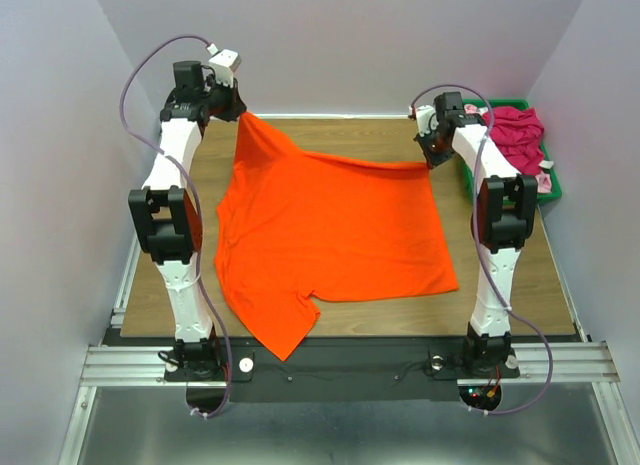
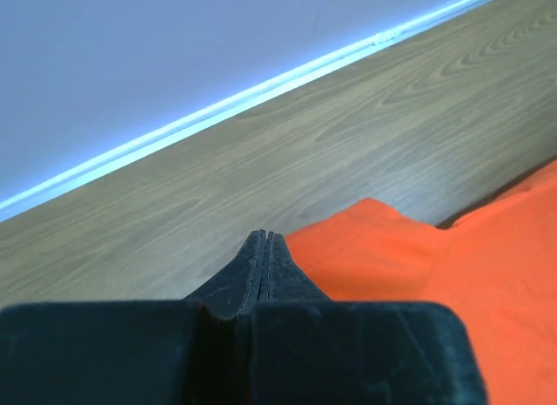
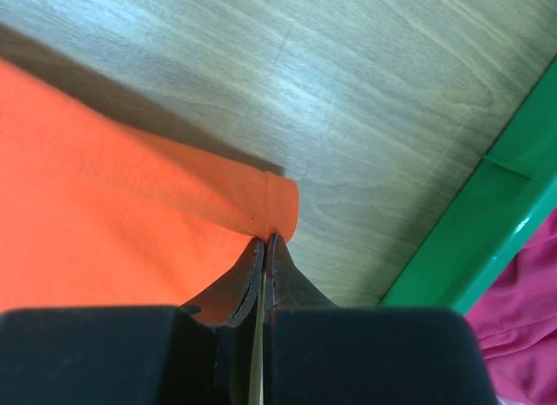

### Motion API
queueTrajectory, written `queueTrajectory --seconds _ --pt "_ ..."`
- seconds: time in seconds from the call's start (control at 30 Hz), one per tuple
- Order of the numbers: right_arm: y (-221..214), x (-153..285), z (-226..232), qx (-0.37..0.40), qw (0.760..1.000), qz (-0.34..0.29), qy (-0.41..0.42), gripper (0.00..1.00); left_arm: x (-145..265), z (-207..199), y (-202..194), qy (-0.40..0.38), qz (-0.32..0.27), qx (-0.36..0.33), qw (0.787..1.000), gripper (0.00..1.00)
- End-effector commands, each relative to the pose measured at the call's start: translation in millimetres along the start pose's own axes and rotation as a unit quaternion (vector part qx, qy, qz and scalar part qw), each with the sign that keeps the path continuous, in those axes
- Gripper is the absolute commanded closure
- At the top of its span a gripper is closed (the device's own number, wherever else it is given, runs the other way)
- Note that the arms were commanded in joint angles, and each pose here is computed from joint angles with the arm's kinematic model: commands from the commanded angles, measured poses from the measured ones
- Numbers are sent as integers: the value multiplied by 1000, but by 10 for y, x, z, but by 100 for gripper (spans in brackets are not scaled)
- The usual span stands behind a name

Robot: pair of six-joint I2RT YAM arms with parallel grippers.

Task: Fold and stack the t-shirts
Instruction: Fold the tshirt

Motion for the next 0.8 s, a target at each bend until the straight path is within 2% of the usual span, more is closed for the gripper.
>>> queueTrajectory --seconds 0.0,0.27,0.63,0.77 --pt "135 263 -172 7 999 -35 -29 99 258 -142 -86 -15 22 -26 999 100" --pt "88 448 -111 23 999 -40 -24 99 623 -274 -436 -6 50 -30 998 100" --pt "-15 574 23 36 999 -37 0 99 1171 -522 -640 12 64 -22 998 100" --pt "-81 625 86 40 999 -33 11 99 1340 -558 -865 22 100 -23 994 100"
Point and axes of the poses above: each gripper's point midway between its finger pads, its own x axis back along the fingers, its own z axis along the line the jaws close on, y = z × x, the point moved 7 cm from there along x, back along the fingers, and after that the axes turned 15 degrees about x, right-handed, at the moved point
